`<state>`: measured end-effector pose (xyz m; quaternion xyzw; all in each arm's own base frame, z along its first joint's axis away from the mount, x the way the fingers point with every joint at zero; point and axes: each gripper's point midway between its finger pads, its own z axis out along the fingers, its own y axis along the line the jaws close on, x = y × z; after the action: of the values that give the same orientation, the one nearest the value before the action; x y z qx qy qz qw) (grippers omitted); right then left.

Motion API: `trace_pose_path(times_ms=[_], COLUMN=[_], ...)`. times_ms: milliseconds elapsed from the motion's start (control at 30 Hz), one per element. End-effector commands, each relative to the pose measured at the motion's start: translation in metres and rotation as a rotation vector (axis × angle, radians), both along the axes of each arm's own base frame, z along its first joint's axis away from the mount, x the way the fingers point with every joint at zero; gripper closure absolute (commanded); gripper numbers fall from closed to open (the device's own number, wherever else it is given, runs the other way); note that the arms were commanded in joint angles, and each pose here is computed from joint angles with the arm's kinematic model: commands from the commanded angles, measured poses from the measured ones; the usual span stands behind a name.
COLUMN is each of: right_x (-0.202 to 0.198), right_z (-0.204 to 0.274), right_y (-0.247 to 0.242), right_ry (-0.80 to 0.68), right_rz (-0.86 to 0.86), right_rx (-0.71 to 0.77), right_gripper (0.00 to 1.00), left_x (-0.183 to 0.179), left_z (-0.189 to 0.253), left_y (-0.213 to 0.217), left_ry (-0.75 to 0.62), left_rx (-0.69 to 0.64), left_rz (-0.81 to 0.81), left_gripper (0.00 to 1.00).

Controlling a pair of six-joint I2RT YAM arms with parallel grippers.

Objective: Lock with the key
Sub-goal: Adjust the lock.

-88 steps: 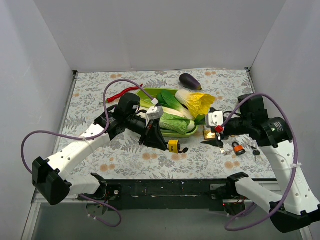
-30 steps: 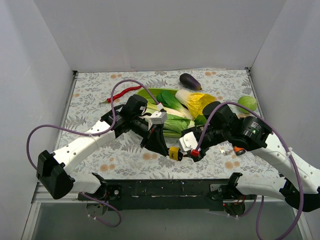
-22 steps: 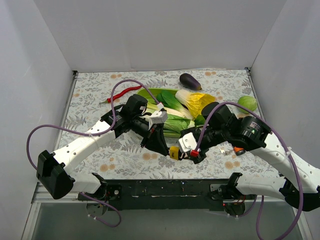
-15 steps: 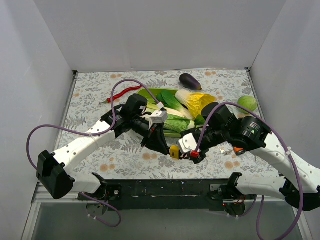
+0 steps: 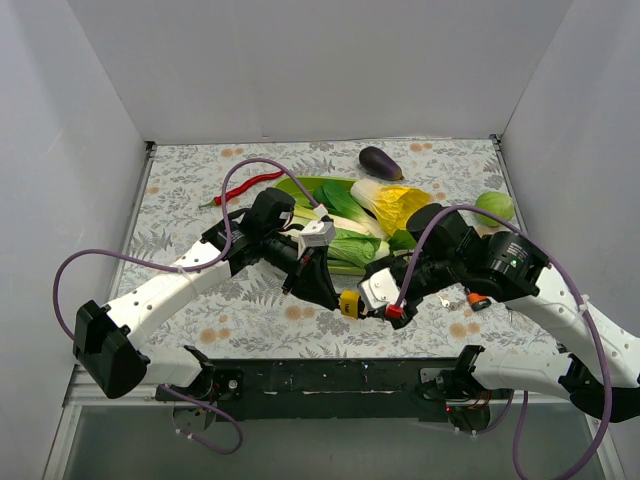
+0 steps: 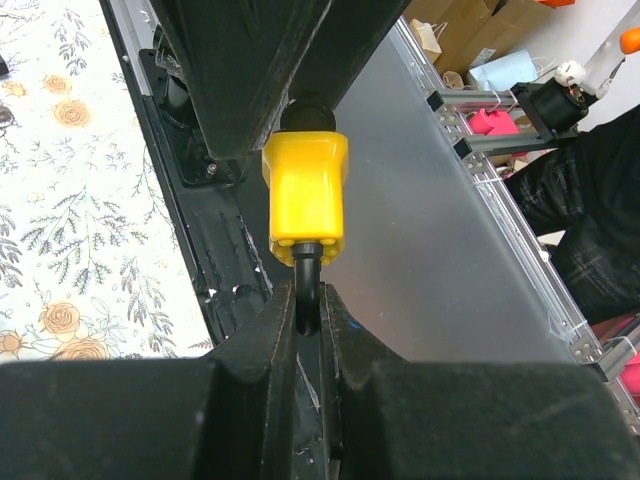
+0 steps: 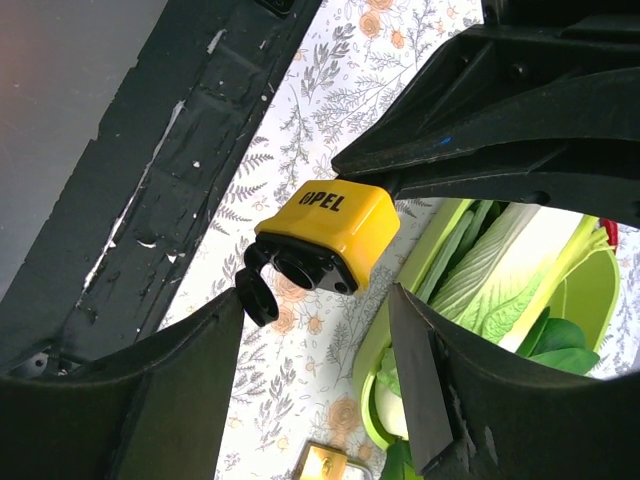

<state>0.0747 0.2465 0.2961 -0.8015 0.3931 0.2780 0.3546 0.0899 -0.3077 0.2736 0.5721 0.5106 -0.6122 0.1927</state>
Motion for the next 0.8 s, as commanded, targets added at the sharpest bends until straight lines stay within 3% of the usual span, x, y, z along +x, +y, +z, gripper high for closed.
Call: trace_pose_path(times_ms=[0, 767], right_x=[-0.001, 0.003], right_z=[0.016, 0.017], right_y=[-0.004, 0.017], right_ry=[-0.047, -0.011], right_rz=[0.010, 0.003], right_rx=[0.027, 0.097], right_gripper=[0.33, 0.41], left_x=[-0.006, -0.005], left_z=[0.014, 0.017], left_y=[0.001, -0.002], left_ry=[-0.032, -0.023], left_rx=[-0.061, -0.060], left_rz=[-0.039, -0.040], left_gripper=[1.00, 1.00])
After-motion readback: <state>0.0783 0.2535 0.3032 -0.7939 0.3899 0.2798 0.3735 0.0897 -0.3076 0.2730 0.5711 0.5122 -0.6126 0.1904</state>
